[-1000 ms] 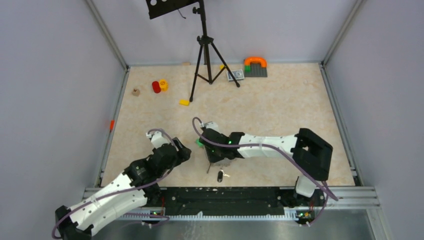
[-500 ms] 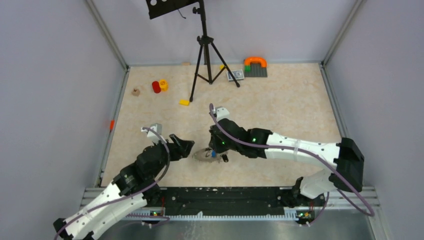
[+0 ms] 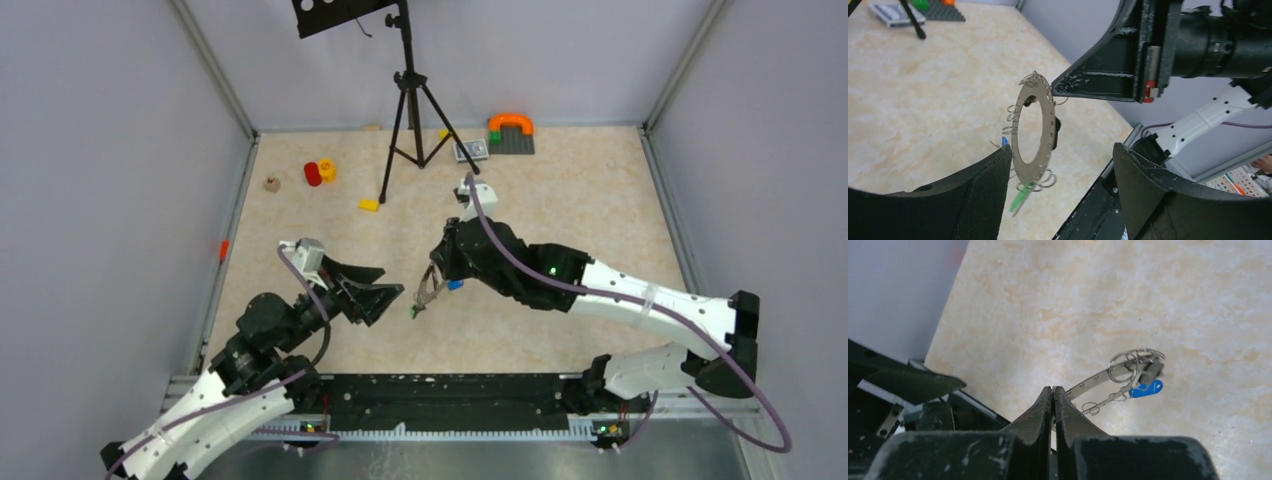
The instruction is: Remove the keys from the keyring
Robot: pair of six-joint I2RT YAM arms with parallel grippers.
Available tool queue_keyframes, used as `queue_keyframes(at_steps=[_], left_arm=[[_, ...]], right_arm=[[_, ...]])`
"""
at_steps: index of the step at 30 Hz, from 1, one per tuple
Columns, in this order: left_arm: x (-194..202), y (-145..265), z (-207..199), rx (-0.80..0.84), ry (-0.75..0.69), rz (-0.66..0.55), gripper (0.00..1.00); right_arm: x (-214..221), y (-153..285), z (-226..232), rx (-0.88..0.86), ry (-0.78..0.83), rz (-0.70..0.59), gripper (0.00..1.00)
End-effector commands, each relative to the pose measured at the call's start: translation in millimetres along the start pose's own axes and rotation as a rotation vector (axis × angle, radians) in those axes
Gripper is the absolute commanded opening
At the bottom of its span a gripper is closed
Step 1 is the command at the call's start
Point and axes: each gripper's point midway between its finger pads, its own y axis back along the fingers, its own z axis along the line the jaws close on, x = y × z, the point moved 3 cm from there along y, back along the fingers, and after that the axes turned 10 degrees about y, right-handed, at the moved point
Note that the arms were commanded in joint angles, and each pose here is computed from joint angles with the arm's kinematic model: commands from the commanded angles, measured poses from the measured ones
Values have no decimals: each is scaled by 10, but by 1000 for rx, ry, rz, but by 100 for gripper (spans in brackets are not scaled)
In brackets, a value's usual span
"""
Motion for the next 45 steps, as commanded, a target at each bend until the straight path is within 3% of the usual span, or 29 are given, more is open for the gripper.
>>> queue_keyframes(at_steps=[1,6,12,28,38,45], left_arm=[[-330,11,-413,151,-76,-63,74],[-376,-85,-580,202,-98,-16,68],[-234,-267,-608,232,-106,85,69],[-155,-535,-794,383,-133,71,69],[-304,-470,-941,405,-182,61,64],[-392,-289,-961,385,-258,61,69]], right_arm=[[-478,326,-89,86,-107,-134,0],[-545,444,-255,177,-158,-161,0],[-671,622,-301,170,-216,-210,0],[-886,932,-74,-69,-339,-287,0],[-953,1121,-57,-146,-275,-320,0],[-985,1324,-75,-192,-179,-323,0]])
